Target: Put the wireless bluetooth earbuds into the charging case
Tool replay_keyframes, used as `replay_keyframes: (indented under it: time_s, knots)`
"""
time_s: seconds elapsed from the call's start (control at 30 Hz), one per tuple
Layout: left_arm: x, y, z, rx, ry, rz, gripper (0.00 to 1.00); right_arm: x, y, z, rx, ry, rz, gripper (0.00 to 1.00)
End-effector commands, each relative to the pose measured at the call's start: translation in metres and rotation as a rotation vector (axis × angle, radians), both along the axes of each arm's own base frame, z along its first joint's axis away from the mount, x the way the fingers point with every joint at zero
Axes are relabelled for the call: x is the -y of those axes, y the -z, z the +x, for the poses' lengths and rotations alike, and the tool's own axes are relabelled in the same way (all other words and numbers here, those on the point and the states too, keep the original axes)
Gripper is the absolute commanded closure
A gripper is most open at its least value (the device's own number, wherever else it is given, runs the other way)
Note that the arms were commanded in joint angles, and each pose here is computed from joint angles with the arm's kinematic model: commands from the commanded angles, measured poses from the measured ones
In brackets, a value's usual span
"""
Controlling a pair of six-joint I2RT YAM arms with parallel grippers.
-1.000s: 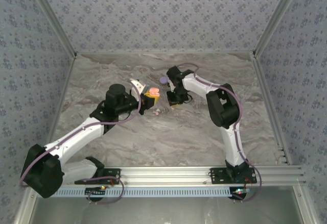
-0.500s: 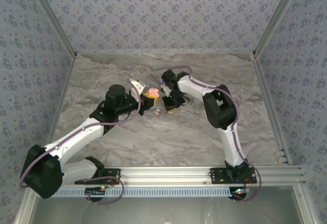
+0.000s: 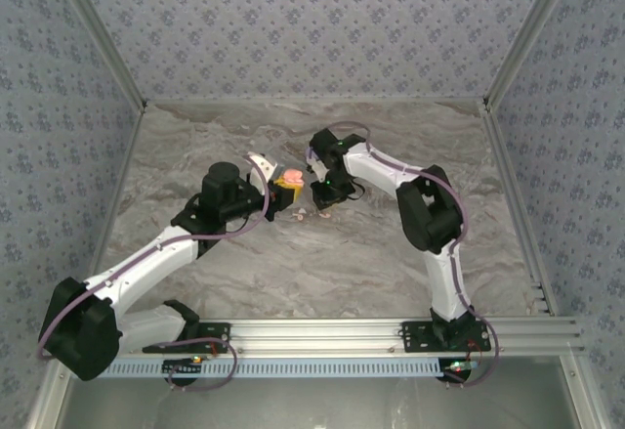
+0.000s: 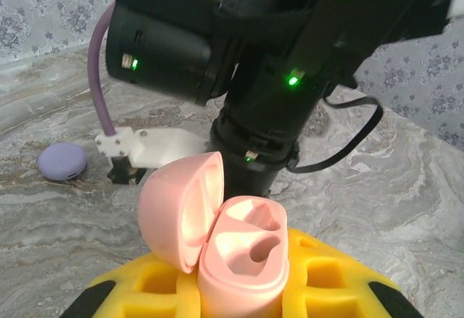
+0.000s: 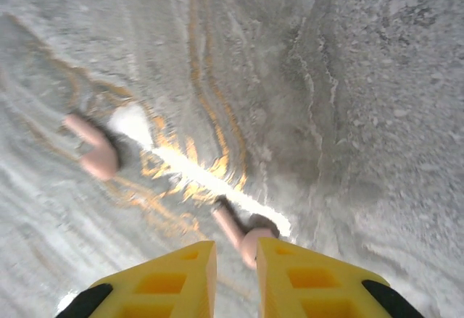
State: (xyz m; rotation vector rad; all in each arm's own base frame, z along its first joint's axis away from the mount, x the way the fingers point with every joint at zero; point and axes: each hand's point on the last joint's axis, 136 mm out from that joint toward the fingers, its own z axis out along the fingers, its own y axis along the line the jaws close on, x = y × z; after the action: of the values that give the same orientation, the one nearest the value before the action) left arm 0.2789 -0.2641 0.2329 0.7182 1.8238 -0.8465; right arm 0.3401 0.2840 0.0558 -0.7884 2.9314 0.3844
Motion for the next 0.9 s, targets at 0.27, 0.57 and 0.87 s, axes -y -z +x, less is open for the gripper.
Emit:
replay_keyframes:
  time_s: [0.27, 0.57, 0.87]
  knots:
    - [-0.003, -0.014, -0.002, 0.053, -0.007, -0.01, 0.95, 0.0, -0.003, -0.046, -0.117, -0.066, 0.1, 0.86]
    - [-0.002, -0.013, -0.001, 0.053, -0.006, -0.003, 0.95, 0.009, 0.022, -0.041, -0.129, -0.021, 0.028, 0.88]
    - [-0.002, -0.011, -0.001, 0.05, -0.007, 0.0, 0.95, 0.015, 0.034, -0.02, -0.08, 0.036, -0.038, 0.9]
